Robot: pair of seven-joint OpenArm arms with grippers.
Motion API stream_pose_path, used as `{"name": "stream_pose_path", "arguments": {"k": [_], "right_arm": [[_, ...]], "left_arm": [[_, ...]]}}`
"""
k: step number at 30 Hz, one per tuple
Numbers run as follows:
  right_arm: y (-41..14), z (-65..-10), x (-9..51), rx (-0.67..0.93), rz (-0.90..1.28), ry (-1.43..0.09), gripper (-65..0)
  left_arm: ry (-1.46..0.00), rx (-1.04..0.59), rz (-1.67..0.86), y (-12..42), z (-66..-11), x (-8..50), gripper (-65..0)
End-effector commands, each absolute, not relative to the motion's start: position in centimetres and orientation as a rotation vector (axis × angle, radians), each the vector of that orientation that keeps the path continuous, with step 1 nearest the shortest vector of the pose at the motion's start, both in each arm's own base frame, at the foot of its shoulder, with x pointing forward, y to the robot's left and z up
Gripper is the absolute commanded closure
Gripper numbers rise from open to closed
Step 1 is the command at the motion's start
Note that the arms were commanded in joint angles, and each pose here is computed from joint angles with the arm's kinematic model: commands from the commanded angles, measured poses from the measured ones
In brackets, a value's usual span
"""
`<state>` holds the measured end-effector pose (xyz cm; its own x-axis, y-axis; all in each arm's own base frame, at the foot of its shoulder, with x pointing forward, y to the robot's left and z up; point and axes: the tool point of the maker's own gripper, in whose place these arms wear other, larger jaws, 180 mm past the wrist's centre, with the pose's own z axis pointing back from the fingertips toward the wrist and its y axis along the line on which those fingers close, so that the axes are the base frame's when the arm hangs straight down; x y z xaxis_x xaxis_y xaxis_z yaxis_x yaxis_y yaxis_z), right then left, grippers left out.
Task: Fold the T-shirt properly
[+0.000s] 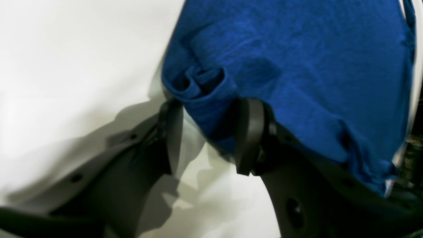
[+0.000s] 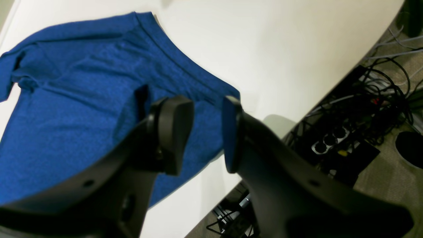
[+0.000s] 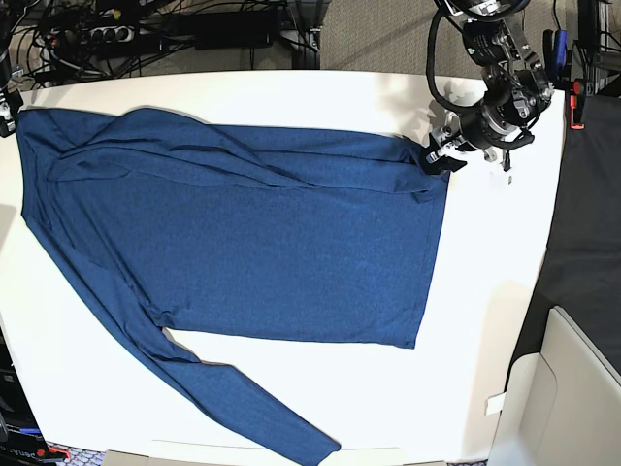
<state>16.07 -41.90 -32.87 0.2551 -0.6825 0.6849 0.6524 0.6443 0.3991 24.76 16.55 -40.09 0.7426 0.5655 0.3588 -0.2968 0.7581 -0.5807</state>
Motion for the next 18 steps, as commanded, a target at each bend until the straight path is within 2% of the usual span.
{"name": "stream_pose_path", "arguments": {"k": [1, 4, 6, 11, 18], "right_arm": [[-42.5, -31.3, 16.7, 0.026, -0.882, -0.997, -20.0], [-42.5, -31.3, 16.7, 0.026, -0.882, -0.997, -20.0], [-42.5, -31.3, 16.7, 0.026, -0.882, -0.997, -20.0], [-42.5, -31.3, 16.7, 0.026, -0.882, -0.999, -20.0], [-42.5, -31.2, 16.8, 0.027, -0.882, -1.000, -20.0]], "left_arm": [[-0.588, -0.558, 0.499, 16.3, -39.1, 25.5, -25.0], [-0.591, -0.576, 0.497, 16.0, -38.9, 25.6, -24.3], [-0.588, -0.577, 0.497, 15.9, -39.0, 25.6, -20.4], [-0.564, -0.583, 0.509, 16.0, -39.6, 25.6, 0.0], [-0.573, -0.549, 0.496, 16.9, -39.3, 25.1, -0.1]]}}
